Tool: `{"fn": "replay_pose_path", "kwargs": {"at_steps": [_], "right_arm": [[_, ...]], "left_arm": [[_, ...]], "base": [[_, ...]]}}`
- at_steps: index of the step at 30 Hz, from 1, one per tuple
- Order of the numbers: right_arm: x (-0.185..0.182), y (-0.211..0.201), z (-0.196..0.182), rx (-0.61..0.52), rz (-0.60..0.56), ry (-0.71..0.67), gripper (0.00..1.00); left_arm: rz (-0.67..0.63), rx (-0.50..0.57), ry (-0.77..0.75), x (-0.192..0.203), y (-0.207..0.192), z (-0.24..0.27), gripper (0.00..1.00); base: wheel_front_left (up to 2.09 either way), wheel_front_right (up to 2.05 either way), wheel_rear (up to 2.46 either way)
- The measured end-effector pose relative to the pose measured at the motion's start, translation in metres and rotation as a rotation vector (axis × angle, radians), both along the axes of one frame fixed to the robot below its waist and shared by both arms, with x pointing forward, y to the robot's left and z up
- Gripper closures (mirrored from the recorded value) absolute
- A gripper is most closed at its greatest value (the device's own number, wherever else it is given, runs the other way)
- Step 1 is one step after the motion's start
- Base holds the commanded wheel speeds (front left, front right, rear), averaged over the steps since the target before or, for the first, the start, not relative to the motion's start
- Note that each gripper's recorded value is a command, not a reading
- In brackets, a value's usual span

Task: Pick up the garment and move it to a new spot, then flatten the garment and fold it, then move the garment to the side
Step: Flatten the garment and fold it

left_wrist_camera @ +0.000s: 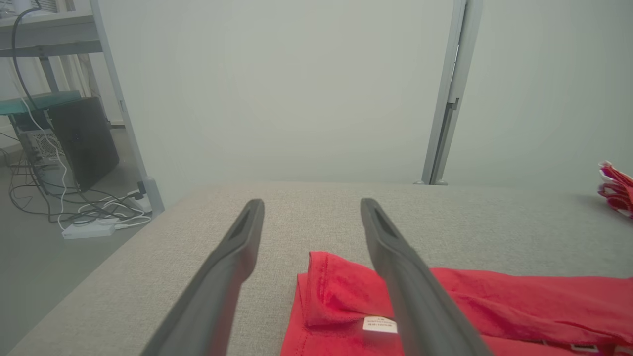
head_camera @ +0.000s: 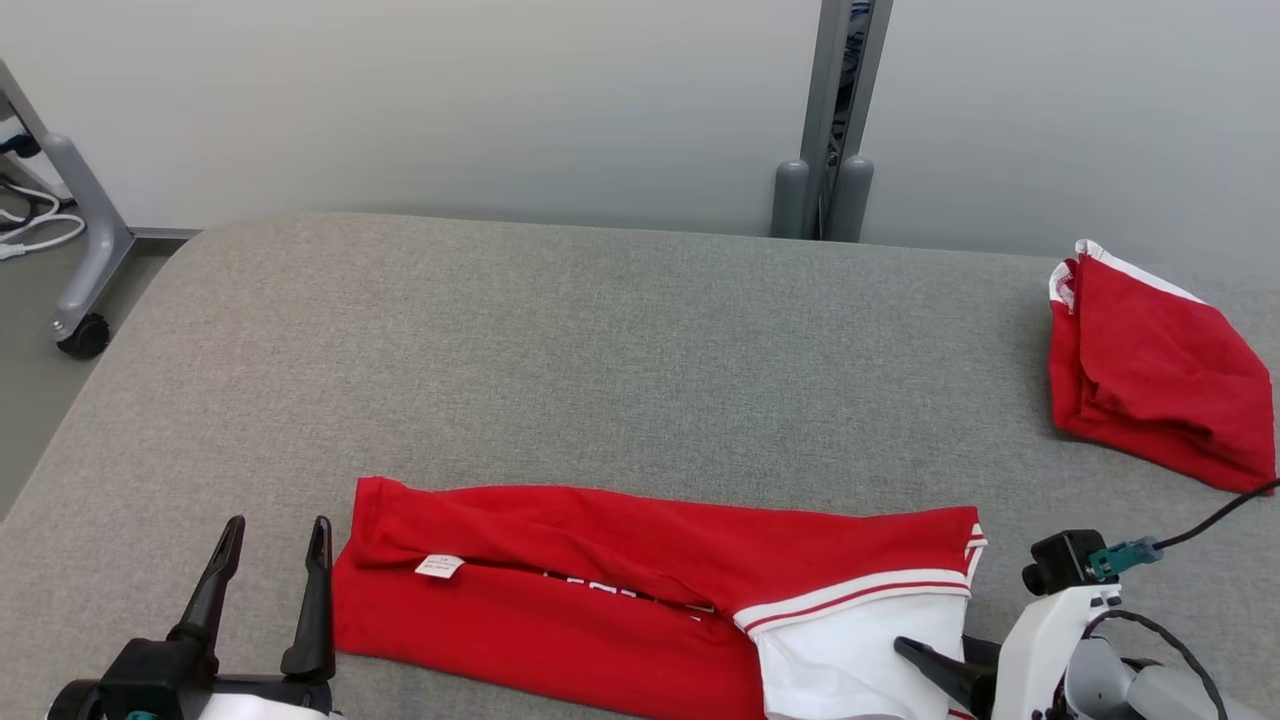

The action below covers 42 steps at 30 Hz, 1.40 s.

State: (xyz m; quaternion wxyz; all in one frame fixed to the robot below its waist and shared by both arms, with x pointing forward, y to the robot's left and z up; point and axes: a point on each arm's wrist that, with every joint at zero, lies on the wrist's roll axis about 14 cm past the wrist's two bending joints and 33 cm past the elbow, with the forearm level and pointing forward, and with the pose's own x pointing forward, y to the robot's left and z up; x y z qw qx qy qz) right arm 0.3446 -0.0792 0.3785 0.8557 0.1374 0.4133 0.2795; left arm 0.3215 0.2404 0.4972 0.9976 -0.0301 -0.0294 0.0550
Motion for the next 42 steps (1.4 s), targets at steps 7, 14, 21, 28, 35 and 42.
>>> {"fn": "replay_pose_path", "kwargs": {"at_steps": [7,14,21,28,35,42], "right_arm": [[0.005,0.013,0.004,0.023,0.009,-0.03,1.0],[0.014,-0.008,0.011,0.014,-0.044,-0.083,1.0],[0.034,-0.067,0.024,-0.06,-0.154,-0.176,1.0],[0.031,-0.052,0.042,0.004,-0.117,-0.186,1.0],[0.018,0.004,0.092,0.251,-0.017,-0.157,1.0],[0.013,0.042,0.13,0.393,0.071,-0.155,1.0]], "left_arm": [[0.017,0.0,0.002,-0.003,0.005,0.0,0.0],[0.011,-0.002,-0.001,0.0,0.003,0.0,0.0],[-0.02,-0.007,0.001,0.007,-0.007,-0.001,0.0],[-0.04,-0.011,0.0,0.01,-0.014,-0.001,0.0],[-0.048,-0.014,0.002,0.011,-0.017,-0.002,0.0],[-0.045,-0.017,-0.005,0.009,-0.017,0.0,0.0]], "base": [[0.0,0.0,0.0],[0.0,0.0,0.0],[0.0,0.0,0.0],[0.0,0.0,0.0],[0.0,0.0,0.0],[0.0,0.0,0.0]]}}
